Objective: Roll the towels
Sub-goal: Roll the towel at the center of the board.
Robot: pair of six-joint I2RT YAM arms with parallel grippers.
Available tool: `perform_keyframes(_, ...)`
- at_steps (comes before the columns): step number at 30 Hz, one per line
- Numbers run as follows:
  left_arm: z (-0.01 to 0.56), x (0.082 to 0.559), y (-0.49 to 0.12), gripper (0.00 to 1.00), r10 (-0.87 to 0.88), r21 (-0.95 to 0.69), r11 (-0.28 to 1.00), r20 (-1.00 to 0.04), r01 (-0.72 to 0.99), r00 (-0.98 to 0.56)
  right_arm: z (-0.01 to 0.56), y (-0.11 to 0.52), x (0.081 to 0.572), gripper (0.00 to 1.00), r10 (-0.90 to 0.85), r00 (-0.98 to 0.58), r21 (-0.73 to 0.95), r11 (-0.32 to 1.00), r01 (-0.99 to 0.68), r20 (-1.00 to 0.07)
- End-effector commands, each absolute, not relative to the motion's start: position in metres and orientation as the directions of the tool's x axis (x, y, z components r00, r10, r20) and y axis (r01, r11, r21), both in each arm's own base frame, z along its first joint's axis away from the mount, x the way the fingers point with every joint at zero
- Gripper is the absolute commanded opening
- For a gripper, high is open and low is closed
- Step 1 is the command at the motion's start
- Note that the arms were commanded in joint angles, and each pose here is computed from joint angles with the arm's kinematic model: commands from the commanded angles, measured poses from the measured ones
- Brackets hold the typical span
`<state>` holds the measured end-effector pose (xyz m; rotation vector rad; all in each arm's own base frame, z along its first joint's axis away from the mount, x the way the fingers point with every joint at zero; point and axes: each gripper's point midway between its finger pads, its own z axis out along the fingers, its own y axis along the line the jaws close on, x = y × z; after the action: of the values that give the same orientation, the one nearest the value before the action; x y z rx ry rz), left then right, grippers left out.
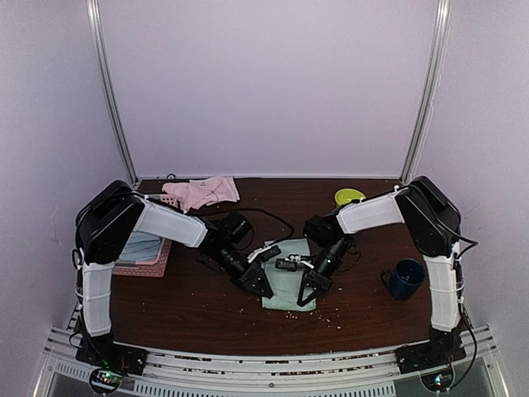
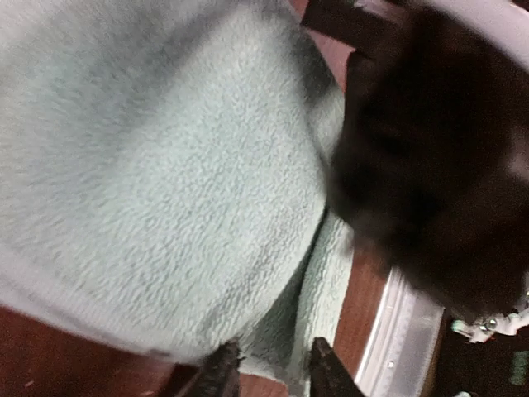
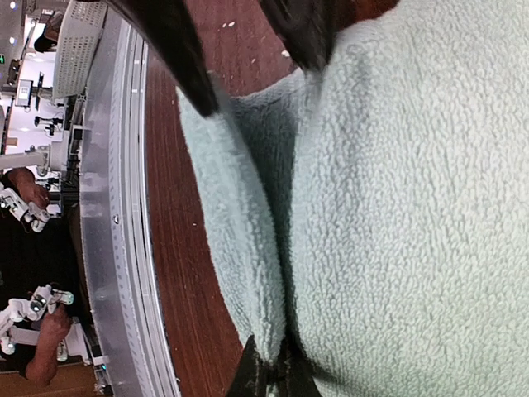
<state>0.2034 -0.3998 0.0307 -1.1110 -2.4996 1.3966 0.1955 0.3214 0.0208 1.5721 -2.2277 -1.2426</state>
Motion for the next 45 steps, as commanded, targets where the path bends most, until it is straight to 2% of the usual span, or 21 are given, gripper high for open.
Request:
perform_keyframes(1, 0.067, 0.248, -0.387, 0.39, 0.54, -0.541, 0.419, -0.497, 0.729, -0.679, -0.011, 0.298, 0.201, 0.0, -0.858, -0.488, 0.687, 0.26, -0.679, -0.158)
perform_keyframes(5, 0.1, 0.264, -0.37, 0.47, 0.543, -0.252, 0.475, -0.67, 0.843, -0.506, -0.014, 0.3, 0.207, 0.0, -0.849, -0.51, 0.68, 0.292, -0.673, -0.14)
perform_keyframes(8, 0.129, 0.245, -0.384, 0.6, 0.622, 0.065, 0.385, -0.755, 0.92, -0.207, -0.017, 0.301, 0.21, 0.0, -0.841, -0.525, 0.68, 0.31, -0.664, -0.129)
perform_keyframes(10, 0.139, 0.229, -0.399, 0.66, 0.677, 0.24, 0.308, -0.735, 0.92, -0.035, -0.019, 0.304, 0.211, 0.0, -0.835, -0.533, 0.686, 0.31, -0.658, -0.134)
perform_keyframes(14, 0.139, 0.201, -0.425, 0.64, 0.744, 0.419, 0.141, -0.643, 0.897, 0.183, -0.025, 0.307, 0.213, 0.0, -0.829, -0.546, 0.694, 0.321, -0.645, -0.124)
perform_keyframes(17, 0.122, 0.186, -0.436, 0.55, 0.768, 0.426, 0.016, -0.585, 0.904, 0.262, -0.032, 0.304, 0.212, 0.0, -0.832, -0.546, 0.701, 0.329, -0.633, -0.102)
perform_keyframes(20, 0.104, 0.184, -0.444, 0.45, 0.787, 0.417, -0.035, -0.548, 0.908, 0.282, -0.035, 0.304, 0.212, 0.0, -0.833, -0.546, 0.702, 0.333, -0.63, -0.095)
perform_keyframes(28, 0.065, 0.18, -0.453, 0.5, 0.826, 0.384, -0.121, -0.473, 0.915, 0.308, -0.031, 0.306, 0.212, 0.0, -0.833, -0.542, 0.706, 0.319, -0.632, -0.109)
perform_keyframes(38, 0.031, 0.176, -0.453, 0.46, 0.85, 0.341, -0.151, -0.435, 0.928, 0.298, -0.03, 0.308, 0.212, 0.0, -0.832, -0.542, 0.713, 0.312, -0.629, -0.114)
perform_keyframes(43, 0.022, 0.176, -0.454, 0.31, 0.86, 0.338, -0.153, -0.418, 0.929, 0.293, -0.02, 0.311, 0.211, 0.0, -0.833, -0.54, 0.727, 0.293, -0.621, -0.125)
perform_keyframes(45, 0.018, 0.173, -0.453, 0.25, 0.866, 0.329, -0.152, -0.41, 0.932, 0.287, -0.006, 0.313, 0.212, 0.05, -0.836, -0.526, 0.731, 0.262, -0.63, -0.153)
